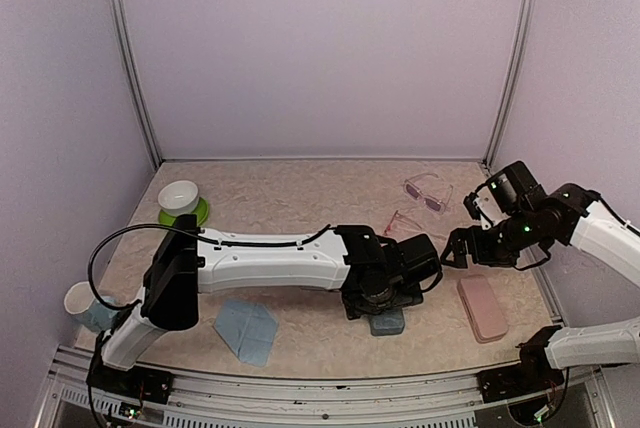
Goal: Organize the sunglasses
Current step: Pick up the sunglasses case from the center of the board, then pass from the left arm to the right
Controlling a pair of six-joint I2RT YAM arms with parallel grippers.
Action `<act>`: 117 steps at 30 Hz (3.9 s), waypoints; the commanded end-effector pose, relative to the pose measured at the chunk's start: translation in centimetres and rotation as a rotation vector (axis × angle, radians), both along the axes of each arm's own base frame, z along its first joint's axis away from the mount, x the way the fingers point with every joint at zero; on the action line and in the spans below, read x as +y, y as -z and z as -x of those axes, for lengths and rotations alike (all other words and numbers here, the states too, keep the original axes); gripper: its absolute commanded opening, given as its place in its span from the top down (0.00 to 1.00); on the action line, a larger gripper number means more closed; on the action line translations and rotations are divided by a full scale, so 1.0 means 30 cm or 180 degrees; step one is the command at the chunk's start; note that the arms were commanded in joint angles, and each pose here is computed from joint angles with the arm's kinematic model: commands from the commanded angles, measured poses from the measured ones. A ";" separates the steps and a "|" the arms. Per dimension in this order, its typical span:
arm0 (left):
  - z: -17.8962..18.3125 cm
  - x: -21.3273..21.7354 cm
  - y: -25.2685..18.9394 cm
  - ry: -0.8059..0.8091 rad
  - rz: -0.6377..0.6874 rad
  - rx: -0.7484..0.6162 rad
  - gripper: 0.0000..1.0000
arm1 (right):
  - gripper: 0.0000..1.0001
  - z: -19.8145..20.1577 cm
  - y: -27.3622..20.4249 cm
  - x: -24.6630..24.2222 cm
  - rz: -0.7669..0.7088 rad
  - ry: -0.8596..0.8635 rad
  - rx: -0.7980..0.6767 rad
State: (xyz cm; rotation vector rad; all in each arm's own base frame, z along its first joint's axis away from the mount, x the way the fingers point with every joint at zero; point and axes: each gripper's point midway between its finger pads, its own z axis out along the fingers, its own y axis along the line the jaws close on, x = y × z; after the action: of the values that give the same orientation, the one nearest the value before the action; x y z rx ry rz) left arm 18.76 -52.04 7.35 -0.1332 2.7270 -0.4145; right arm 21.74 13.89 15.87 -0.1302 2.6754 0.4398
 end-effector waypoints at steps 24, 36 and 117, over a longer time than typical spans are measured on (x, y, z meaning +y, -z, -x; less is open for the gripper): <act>-0.090 -0.037 0.138 0.0091 -0.0235 -0.0232 0.18 | 0.00 0.000 0.024 0.000 0.0012 -0.0062 0.0024; -0.092 -0.052 0.073 0.0151 -0.0077 -0.0361 0.45 | 0.00 -0.008 0.003 0.002 -0.0014 -0.0062 -0.0046; 0.157 0.115 -1.168 0.2341 0.3119 -0.1607 0.62 | 0.00 0.201 -0.789 0.378 -0.3465 -0.2218 -0.1344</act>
State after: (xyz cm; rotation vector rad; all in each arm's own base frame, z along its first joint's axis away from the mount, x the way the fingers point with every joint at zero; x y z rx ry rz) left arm 15.46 -49.55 35.96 0.6088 1.9785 -1.5187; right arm 16.90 25.68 36.85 -0.6441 1.7504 1.7189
